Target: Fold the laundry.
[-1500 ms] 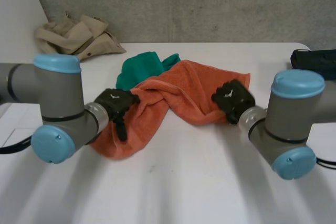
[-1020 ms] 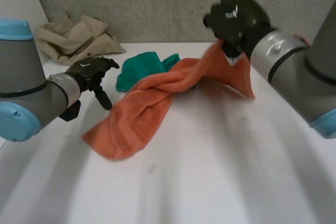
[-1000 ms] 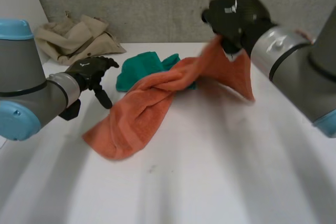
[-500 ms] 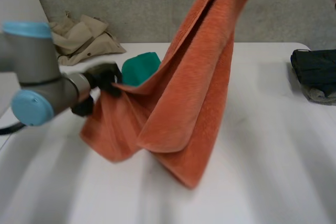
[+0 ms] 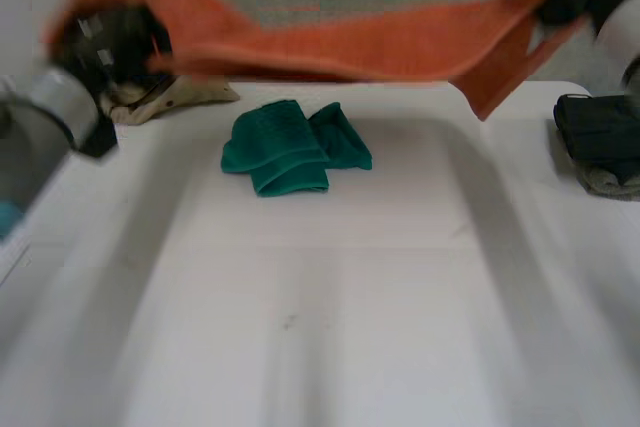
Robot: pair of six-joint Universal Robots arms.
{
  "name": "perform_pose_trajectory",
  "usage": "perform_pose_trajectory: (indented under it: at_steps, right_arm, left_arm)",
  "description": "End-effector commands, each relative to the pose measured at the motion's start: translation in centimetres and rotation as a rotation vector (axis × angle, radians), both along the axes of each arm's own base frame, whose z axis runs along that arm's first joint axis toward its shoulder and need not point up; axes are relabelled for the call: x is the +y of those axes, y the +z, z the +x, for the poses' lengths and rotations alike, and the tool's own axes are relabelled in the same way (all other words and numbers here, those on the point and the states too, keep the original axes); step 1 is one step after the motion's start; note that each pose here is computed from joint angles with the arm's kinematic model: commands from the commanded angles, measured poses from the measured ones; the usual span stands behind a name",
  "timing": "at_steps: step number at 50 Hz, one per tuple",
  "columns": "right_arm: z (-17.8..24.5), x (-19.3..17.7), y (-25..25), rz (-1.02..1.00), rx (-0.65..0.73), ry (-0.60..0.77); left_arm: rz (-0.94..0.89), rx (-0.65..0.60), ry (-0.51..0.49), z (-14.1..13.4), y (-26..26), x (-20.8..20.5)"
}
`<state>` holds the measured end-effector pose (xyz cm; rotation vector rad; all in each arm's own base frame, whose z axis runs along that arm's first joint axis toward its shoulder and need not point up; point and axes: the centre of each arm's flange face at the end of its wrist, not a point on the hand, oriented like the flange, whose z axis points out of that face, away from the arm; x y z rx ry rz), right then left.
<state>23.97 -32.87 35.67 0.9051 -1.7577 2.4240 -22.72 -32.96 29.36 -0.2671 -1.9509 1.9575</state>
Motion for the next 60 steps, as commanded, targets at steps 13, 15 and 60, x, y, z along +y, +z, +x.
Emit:
perform_pose_trajectory:
  at_steps: [13, 15, 60]
  right_arm:
    - [-1.8, 2.5, -17.6, 0.427, 0.154, 0.016]
    - [-2.1, 2.4, -17.4, 0.423, 0.138, 0.009]
    - [-4.3, 1.0, -15.8, 0.420, 0.024, -0.069]
  left_arm:
    - [0.488, -0.266, -0.060, 3.0, -15.6, 0.9]
    - [0.463, -0.261, -0.067, 3.1, -15.0, 0.8]
    - [0.360, -0.449, -0.130, 0.4, -17.1, 1.0]
